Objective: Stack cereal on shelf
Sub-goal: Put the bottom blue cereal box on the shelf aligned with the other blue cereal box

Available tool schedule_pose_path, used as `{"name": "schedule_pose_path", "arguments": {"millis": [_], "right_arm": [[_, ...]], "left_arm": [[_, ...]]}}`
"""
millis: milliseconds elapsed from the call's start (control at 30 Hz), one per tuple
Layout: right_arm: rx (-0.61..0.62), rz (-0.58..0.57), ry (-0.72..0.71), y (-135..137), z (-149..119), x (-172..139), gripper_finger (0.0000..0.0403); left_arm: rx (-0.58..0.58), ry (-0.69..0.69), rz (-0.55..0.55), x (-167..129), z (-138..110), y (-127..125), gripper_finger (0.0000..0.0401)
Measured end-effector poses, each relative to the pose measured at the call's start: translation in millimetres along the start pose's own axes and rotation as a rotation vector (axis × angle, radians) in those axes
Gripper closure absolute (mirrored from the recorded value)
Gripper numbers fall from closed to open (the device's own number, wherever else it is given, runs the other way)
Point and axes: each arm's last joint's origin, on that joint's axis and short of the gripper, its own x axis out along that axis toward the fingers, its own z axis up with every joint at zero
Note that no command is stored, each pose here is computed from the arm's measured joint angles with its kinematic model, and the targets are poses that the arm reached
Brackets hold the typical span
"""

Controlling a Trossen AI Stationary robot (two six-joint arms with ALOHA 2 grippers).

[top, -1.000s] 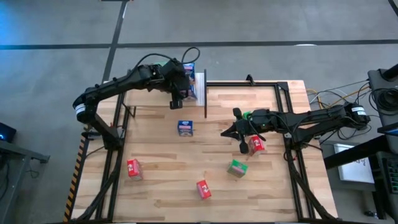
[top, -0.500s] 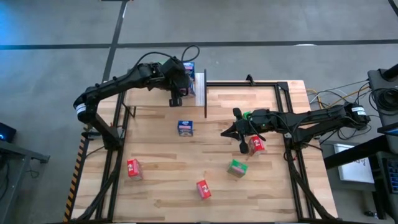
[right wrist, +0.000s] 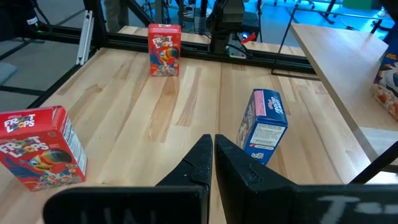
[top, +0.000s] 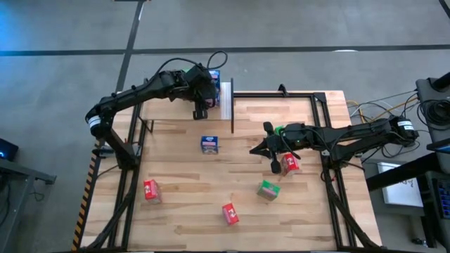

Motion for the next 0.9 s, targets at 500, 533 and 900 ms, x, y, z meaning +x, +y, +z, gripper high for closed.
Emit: {"name": "schedule_pose_path", "arguments": {"millis": [500,533,900], "right_arm": [[0.000,0.000,0.000,0,0,0,0.0394],[0.000,0.000,0.000,0,0,0,0.0394],[0.000,-0.001,0.000,0,0,0,0.0394]], "left_arm": [[0.003,-0.049,0.076,-16,9,9,0.0156],[0.005,-0.055,0.080,-19,10,10,0.0156],[0.005,0.018,0.030,-43,1,6,0.0156]]}}
